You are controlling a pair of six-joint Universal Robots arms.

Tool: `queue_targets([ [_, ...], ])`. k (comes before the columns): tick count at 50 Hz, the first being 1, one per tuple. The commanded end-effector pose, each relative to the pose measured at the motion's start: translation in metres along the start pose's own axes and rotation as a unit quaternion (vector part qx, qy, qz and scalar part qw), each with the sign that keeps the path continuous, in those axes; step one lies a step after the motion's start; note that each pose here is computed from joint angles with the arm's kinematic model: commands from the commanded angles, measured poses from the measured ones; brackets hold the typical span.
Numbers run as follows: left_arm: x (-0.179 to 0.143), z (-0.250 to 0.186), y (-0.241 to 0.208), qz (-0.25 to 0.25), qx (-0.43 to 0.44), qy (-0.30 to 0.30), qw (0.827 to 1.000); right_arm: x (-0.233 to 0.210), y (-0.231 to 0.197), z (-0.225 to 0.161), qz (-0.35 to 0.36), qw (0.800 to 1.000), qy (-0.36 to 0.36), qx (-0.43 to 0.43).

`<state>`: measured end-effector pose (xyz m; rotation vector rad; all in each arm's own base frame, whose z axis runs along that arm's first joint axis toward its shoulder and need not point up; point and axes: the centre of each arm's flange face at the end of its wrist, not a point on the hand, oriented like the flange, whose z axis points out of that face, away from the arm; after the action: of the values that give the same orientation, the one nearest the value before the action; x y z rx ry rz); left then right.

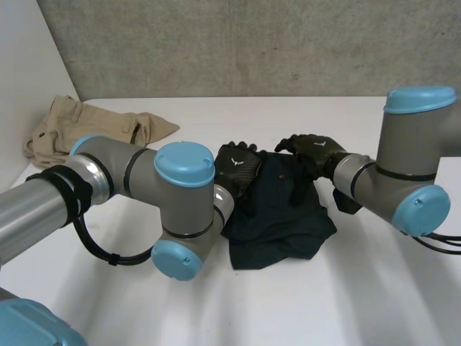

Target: Fold the laundry.

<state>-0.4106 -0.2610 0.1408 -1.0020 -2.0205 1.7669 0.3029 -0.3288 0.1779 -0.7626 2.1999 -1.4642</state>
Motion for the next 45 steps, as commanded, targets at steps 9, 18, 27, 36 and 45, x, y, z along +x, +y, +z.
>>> queue_targets([
  [9,-0.005,-0.006,0.024,0.003,-0.062,0.006,0.998,-0.003,0.036,0.008,-0.085,0.995,0.025,-0.052],
  [18,-0.002,-0.012,0.035,0.004,-0.086,0.015,0.996,0.0,0.048,0.01,-0.111,0.991,0.025,-0.065],
  [27,-0.012,-0.026,-0.013,-0.003,-0.031,0.005,0.999,0.0,0.02,-0.004,-0.103,0.994,0.036,-0.016],
  [36,-0.025,-0.067,-0.086,-0.021,0.067,0.023,0.997,0.016,-0.03,-0.052,-0.033,0.99,0.114,0.079],
  [45,-0.038,-0.109,-0.103,-0.064,0.07,0.073,0.993,0.035,0.009,-0.083,0.07,0.988,0.139,0.014],
])
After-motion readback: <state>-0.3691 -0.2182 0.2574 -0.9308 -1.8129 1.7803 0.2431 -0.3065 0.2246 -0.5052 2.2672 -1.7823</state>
